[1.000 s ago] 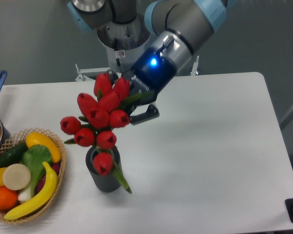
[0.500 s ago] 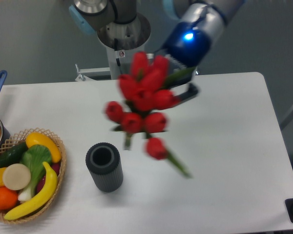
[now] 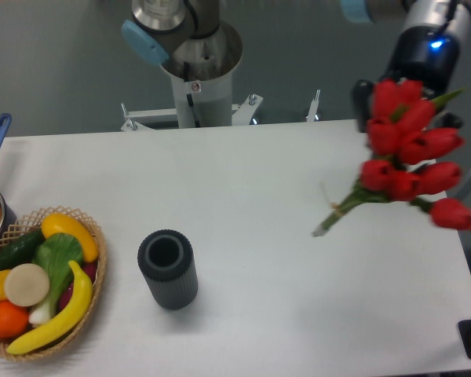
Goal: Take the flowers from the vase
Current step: 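Carry the tulip bunch up and away from the vase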
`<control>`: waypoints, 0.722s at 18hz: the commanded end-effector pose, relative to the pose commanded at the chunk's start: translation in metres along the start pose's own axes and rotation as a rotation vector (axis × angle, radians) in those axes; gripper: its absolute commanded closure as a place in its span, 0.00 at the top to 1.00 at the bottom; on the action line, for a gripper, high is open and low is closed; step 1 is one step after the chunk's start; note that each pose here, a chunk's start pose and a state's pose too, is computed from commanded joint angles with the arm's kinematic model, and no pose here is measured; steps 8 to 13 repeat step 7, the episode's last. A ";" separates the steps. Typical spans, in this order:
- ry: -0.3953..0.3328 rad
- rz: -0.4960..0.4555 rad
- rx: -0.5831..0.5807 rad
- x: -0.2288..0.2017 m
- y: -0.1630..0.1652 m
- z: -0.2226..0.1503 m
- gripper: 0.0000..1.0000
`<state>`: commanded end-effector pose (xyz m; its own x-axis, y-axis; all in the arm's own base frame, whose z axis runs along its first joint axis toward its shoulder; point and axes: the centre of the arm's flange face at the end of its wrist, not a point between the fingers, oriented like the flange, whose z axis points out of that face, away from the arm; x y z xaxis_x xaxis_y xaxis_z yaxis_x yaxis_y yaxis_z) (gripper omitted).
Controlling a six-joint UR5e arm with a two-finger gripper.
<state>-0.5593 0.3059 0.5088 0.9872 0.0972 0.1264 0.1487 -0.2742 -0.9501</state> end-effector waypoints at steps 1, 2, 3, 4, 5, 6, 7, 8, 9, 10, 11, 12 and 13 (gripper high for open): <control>0.001 0.004 -0.005 -0.005 0.007 0.003 0.31; 0.005 0.011 -0.008 -0.008 0.013 0.005 0.31; 0.007 0.012 -0.012 -0.012 0.020 0.008 0.31; 0.010 0.014 -0.015 -0.013 0.026 0.010 0.31; 0.010 0.014 -0.015 -0.014 0.027 0.010 0.31; 0.003 0.011 -0.015 -0.016 0.029 0.006 0.31; 0.002 0.008 -0.016 -0.016 0.032 0.005 0.31; 0.002 0.008 -0.016 -0.016 0.032 0.005 0.31; 0.002 0.008 -0.016 -0.016 0.032 0.005 0.31; 0.002 0.008 -0.016 -0.016 0.032 0.005 0.31; 0.002 0.008 -0.016 -0.016 0.032 0.005 0.31; 0.002 0.008 -0.016 -0.016 0.032 0.005 0.31; 0.002 0.008 -0.016 -0.016 0.032 0.005 0.31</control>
